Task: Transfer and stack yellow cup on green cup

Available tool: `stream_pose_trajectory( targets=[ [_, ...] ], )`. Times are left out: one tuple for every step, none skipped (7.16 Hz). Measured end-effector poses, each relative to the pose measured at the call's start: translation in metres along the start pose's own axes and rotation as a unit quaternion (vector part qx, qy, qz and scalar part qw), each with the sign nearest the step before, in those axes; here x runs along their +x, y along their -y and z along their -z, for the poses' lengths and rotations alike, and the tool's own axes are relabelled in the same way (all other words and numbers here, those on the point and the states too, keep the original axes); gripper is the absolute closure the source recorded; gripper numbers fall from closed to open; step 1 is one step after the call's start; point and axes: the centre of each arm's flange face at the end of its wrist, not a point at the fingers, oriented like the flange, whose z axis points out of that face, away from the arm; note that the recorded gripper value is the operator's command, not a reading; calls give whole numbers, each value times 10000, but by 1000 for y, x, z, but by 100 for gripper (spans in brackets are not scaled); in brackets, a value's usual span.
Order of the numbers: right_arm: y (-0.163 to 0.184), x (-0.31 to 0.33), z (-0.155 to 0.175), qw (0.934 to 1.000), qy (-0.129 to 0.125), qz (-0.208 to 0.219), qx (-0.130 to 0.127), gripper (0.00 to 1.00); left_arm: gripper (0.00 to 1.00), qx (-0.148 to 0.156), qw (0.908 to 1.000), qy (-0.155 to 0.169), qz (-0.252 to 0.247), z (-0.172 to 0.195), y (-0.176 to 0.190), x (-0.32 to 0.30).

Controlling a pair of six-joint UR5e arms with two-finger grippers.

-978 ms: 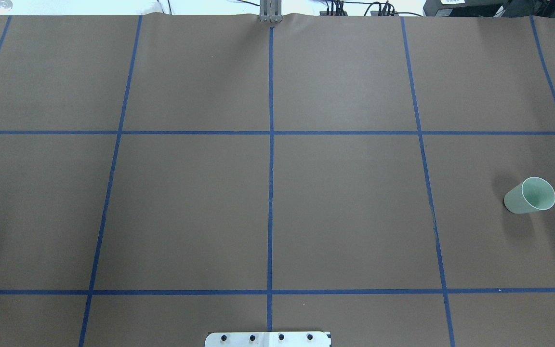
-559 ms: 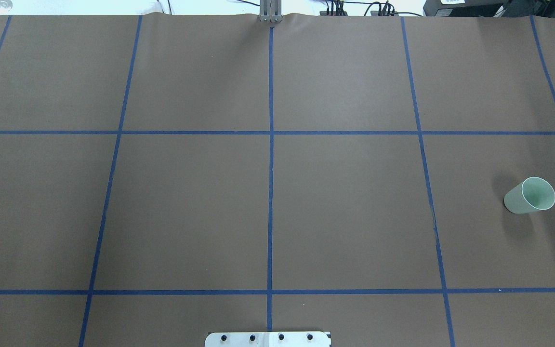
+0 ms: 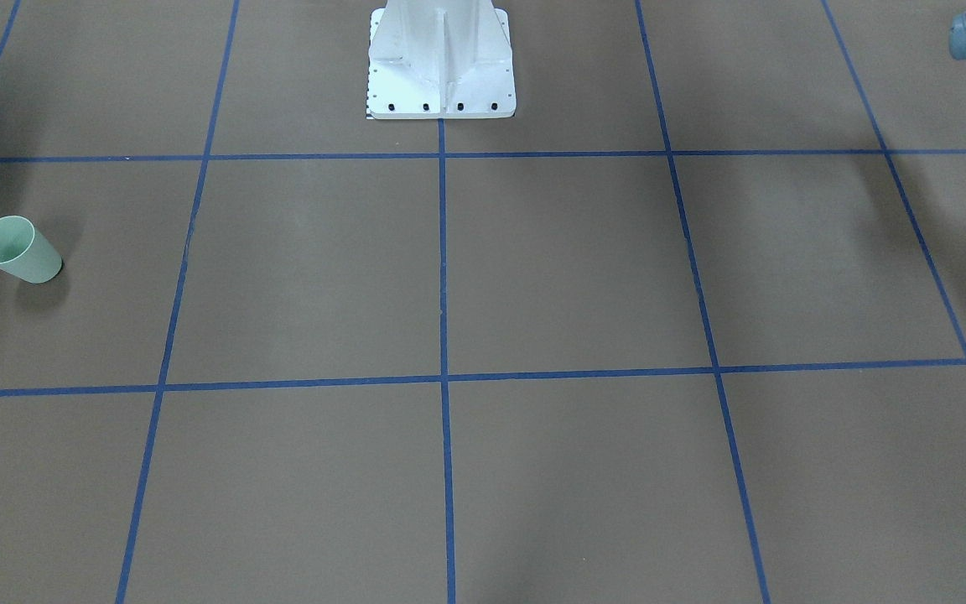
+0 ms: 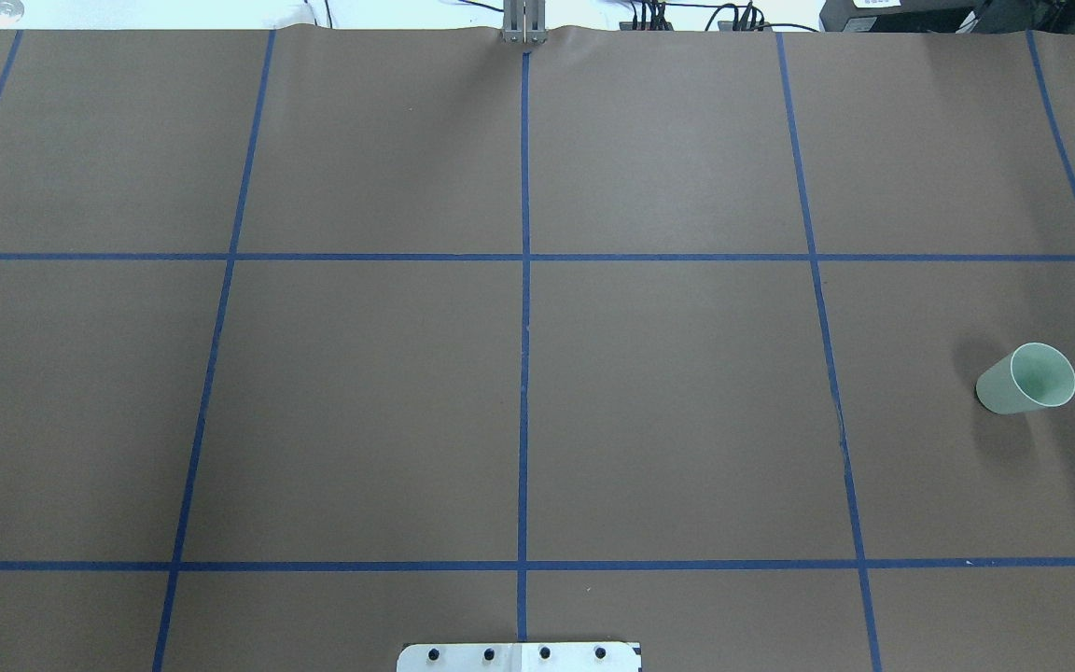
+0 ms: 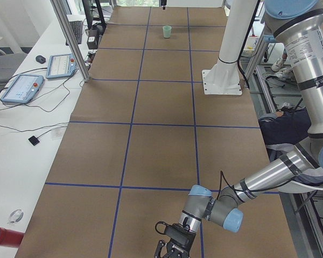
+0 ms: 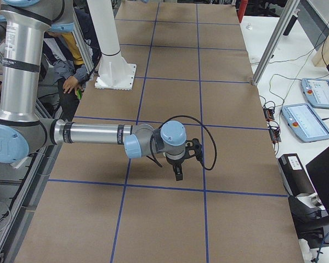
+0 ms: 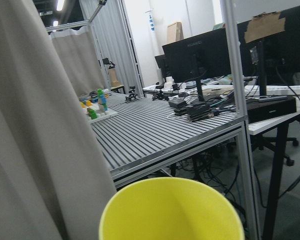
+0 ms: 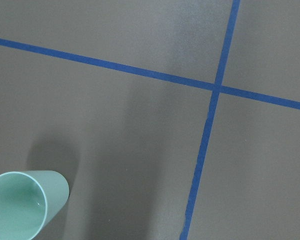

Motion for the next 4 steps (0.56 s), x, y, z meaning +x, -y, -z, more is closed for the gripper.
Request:
stream_pose_trajectory(
  targets=[
    [5,-2,2,10000,1,28,27,0,77,114,9988,-472,-78,9,11,20],
    [11,-4,4,10000,4,60,58,0,77,262,9947,-957,-252,19,23,41],
    [16,-6,6,9999,9,94,90,0,78,384,9878,-1455,-412,31,34,63],
    [21,-9,8,9998,27,129,122,0,80,407,9777,-1984,-554,43,41,84]
  ],
)
